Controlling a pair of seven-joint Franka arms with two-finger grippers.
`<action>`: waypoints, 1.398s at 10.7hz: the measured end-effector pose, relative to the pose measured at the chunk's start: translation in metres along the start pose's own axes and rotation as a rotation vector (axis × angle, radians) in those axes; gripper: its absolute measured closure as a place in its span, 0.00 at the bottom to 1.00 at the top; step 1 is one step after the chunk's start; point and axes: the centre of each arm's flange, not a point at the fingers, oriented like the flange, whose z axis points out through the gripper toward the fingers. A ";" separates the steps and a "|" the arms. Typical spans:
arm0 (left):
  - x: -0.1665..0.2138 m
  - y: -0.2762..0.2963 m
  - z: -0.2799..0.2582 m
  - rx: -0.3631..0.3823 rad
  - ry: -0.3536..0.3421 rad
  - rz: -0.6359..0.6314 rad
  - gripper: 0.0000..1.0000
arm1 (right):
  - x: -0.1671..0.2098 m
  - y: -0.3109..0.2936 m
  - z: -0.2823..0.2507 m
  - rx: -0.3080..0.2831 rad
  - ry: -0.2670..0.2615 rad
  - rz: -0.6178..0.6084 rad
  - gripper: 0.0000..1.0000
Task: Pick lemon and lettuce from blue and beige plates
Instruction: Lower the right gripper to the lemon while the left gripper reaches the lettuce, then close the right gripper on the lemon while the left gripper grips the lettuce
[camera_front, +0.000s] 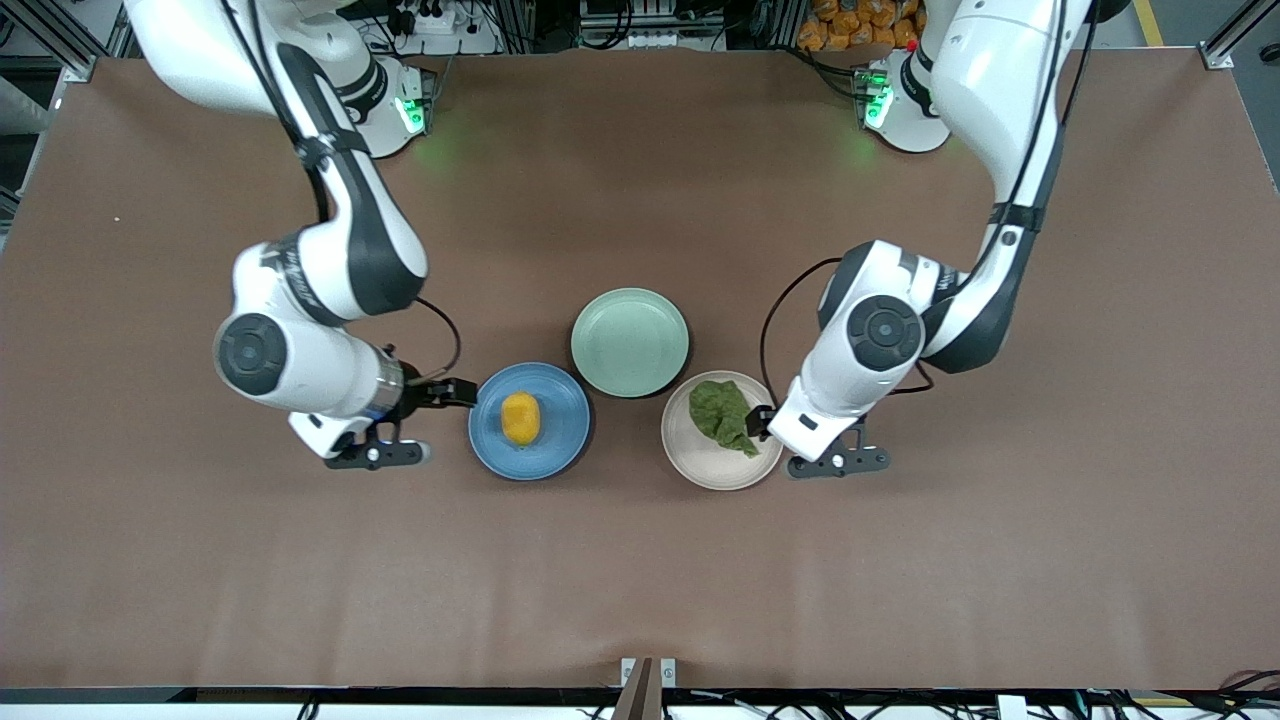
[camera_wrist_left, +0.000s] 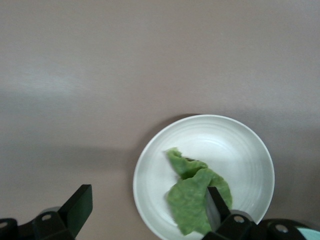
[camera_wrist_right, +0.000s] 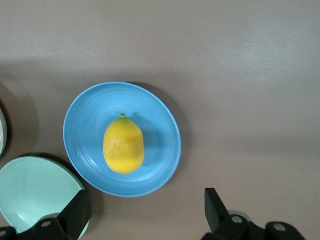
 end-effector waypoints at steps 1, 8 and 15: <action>-0.003 0.007 0.013 -0.007 0.008 -0.001 0.00 | 0.002 -0.008 0.015 -0.001 0.010 0.010 0.00; -0.034 0.045 0.074 -0.017 0.006 0.056 0.00 | 0.001 -0.032 0.094 -0.019 0.059 -0.005 0.00; -0.057 0.063 0.115 -0.009 -0.013 0.080 0.14 | -0.010 -0.041 0.134 -0.030 0.089 -0.025 0.00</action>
